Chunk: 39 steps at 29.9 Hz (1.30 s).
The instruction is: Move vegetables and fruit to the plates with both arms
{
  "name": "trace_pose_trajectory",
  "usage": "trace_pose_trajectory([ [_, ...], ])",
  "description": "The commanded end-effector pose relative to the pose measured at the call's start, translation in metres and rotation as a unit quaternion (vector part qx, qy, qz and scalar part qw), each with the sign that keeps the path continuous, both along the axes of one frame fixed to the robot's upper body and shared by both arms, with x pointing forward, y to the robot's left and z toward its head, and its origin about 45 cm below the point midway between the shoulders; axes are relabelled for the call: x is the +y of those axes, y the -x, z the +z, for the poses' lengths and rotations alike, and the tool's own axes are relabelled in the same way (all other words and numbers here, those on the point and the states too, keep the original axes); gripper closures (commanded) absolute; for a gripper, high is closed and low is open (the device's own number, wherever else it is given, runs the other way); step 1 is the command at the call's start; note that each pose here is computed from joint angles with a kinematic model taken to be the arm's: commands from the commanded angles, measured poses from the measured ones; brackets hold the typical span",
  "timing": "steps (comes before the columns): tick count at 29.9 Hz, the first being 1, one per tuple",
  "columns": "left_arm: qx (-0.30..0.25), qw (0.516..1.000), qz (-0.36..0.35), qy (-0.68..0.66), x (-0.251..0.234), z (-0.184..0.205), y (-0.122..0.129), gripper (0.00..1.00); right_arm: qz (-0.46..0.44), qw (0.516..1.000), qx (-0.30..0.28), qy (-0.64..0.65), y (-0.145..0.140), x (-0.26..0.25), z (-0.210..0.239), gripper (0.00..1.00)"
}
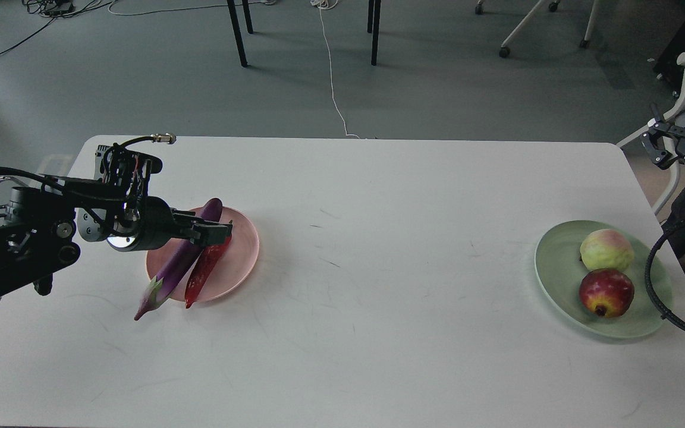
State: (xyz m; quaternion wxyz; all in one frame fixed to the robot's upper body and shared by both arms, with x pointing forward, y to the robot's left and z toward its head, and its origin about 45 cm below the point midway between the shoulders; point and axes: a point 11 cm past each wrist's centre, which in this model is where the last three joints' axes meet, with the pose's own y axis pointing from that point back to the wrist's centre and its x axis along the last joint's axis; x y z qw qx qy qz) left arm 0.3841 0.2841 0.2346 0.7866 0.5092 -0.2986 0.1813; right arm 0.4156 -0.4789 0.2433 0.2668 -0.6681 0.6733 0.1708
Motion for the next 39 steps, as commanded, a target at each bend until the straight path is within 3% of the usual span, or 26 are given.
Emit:
trace_pose_trajectory([
  [1,0.001,0.989,0.069,0.134,-0.004,0.037,-0.021,0.03,0.001,1.0,-0.005,0.0,-0.003,0.001,0.004,0.01],
  [7,0.033,0.918,0.155,0.364,-0.012,0.07,-0.055,0.02,0.001,1.0,-0.024,0.002,-0.013,0.002,0.023,0.01],
  [13,0.019,0.805,0.208,0.555,0.002,0.095,-0.089,0.02,0.005,0.999,-0.043,0.002,-0.022,0.007,0.039,0.01],
  [26,0.045,0.552,0.323,0.768,0.026,0.075,-0.124,0.02,0.016,0.999,-0.036,-0.016,-0.027,0.022,0.029,0.01],
  [34,0.057,0.494,0.34,0.798,0.034,0.059,-0.123,0.02,0.021,0.999,-0.036,-0.024,-0.03,0.03,0.025,0.01],
  [39,0.069,0.482,0.339,0.805,0.03,0.051,-0.12,0.02,0.028,0.998,-0.046,-0.021,-0.036,0.035,0.037,0.01],
])
